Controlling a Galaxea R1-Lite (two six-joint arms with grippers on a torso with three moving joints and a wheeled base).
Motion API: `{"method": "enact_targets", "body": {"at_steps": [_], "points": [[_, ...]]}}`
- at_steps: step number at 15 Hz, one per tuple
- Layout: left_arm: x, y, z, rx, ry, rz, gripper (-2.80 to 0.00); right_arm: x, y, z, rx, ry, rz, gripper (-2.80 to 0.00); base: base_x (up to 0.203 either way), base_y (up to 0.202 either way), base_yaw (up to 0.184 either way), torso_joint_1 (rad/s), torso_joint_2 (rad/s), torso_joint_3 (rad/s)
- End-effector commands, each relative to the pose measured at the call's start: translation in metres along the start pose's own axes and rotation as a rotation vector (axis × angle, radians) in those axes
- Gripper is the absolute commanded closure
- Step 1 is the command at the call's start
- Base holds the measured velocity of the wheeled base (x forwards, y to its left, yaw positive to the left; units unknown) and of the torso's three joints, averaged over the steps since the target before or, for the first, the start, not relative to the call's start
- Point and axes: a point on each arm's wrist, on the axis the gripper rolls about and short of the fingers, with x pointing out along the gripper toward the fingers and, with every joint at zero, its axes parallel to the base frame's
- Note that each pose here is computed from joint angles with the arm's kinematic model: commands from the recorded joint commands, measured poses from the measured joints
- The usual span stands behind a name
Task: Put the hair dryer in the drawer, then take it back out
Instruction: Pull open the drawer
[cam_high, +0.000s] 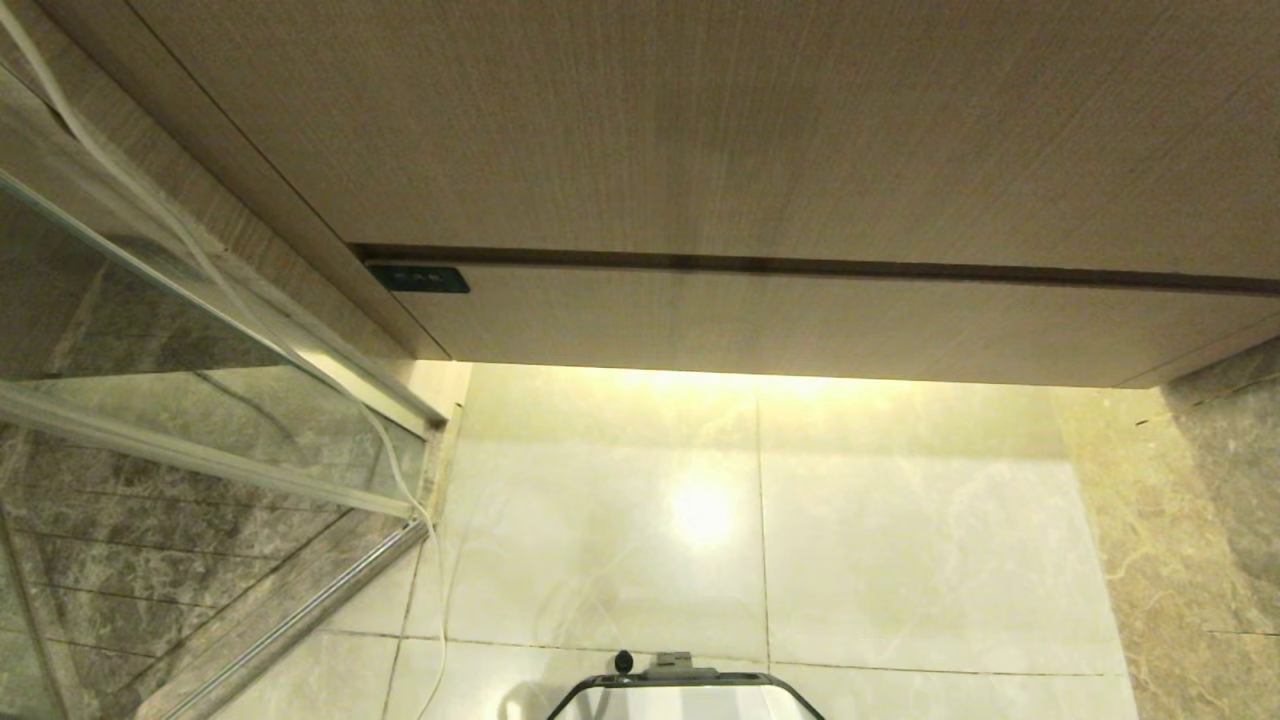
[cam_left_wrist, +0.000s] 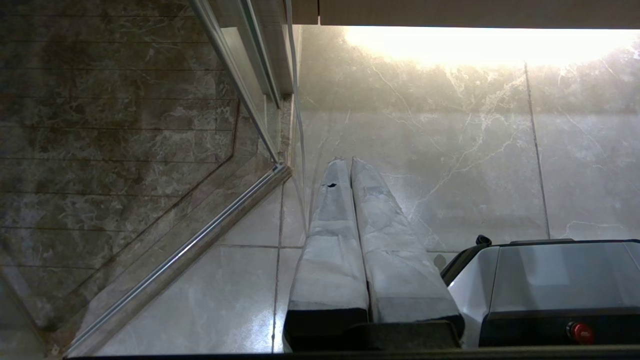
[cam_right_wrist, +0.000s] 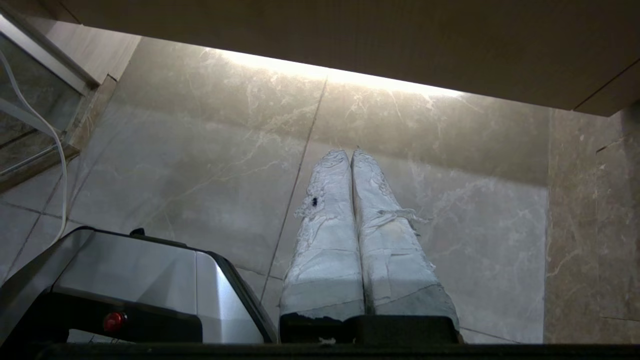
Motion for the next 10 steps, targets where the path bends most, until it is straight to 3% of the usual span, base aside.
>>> {"method": "enact_targets", "body": {"at_steps": [1,3,5,6,7,10], "points": [[0.0,0.0,0.0,0.0,0.001,0.0,0.0,-0.011,-0.002,0.024,-0.008,-0.118,-0.004,0.0,0.0,0.0,0.0,0.0,0.0,0.0],[0.0,0.0,0.0,0.0,0.0,0.0,0.0,-0.035,-0.007,0.088,-0.016,-0.263,-0.004,0.0,0.0,0.0,0.0,0.0,0.0,0.0],[0.0,0.0,0.0,0.0,0.0,0.0,0.0,-0.046,-0.013,0.157,-0.019,-0.235,0.033,0.0,0.0,0.0,0.0,0.0,0.0,0.0],[0.0,0.0,0.0,0.0,0.001,0.0,0.0,-0.033,-0.017,0.187,-0.019,-0.134,0.078,0.0,0.0,0.0,0.0,0.0,0.0,0.0],[0.0,0.0,0.0,0.0,0.001,0.0,0.0,-0.005,-0.02,0.209,-0.017,0.022,0.144,0.0,0.0,0.0,0.0,0.0,0.0,0.0],[0.0,0.0,0.0,-0.002,0.001,0.001,0.0,0.085,-0.013,0.229,-0.032,0.401,0.443,0.0,0.0,0.0,0.0,0.0,0.0,0.0]]}}
